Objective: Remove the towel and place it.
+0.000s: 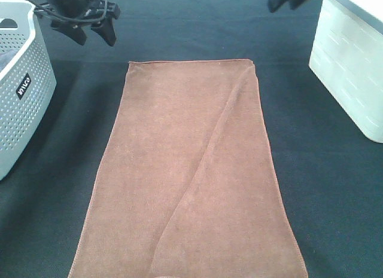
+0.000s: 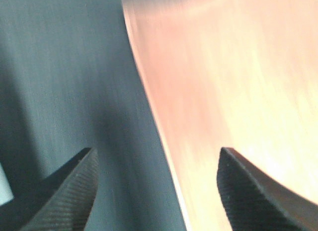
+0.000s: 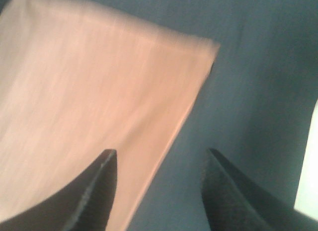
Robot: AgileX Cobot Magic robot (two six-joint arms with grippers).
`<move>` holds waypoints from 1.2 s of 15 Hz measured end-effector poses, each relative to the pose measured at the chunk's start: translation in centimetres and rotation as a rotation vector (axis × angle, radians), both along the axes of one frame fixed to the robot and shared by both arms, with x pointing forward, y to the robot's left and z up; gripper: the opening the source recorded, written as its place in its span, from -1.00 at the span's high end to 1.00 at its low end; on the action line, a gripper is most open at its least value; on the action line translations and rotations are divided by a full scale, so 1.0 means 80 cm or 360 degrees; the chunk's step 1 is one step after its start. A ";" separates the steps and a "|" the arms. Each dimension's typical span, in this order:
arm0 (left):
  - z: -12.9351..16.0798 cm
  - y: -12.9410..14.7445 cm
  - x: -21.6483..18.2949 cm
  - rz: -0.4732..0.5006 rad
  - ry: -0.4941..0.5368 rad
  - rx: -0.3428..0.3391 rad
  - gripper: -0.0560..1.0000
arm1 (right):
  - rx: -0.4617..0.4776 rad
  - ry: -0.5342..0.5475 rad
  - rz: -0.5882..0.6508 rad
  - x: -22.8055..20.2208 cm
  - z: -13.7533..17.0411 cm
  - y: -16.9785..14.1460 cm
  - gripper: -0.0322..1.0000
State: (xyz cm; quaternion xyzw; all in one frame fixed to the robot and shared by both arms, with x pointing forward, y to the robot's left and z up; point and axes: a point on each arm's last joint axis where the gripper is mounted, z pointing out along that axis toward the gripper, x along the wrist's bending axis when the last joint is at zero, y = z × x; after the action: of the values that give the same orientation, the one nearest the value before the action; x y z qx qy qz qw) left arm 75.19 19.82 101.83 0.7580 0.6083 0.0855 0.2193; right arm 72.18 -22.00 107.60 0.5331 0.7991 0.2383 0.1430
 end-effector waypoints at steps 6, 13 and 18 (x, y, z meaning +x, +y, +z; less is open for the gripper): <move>0.046 0.016 -0.081 0.0039 0.0166 0.0050 -0.33 | 0.0029 0.0278 -0.0047 -0.098 0.017 -0.011 -0.04; 0.038 0.052 -0.266 0.0079 0.0249 0.0096 -0.33 | 0.0163 0.0454 -0.0203 -0.278 -0.074 -0.029 -0.04; 0.028 0.064 -0.342 0.0116 0.0223 0.0061 -0.33 | 0.0181 0.0650 -0.0270 -0.333 -0.139 -0.034 -0.04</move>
State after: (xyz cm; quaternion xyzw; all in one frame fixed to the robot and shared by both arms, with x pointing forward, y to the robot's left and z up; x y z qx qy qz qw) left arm 47.82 24.94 104.09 0.7435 0.6476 0.0519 0.1584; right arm 45.55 -24.69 96.49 0.6428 0.7490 0.1573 -0.0325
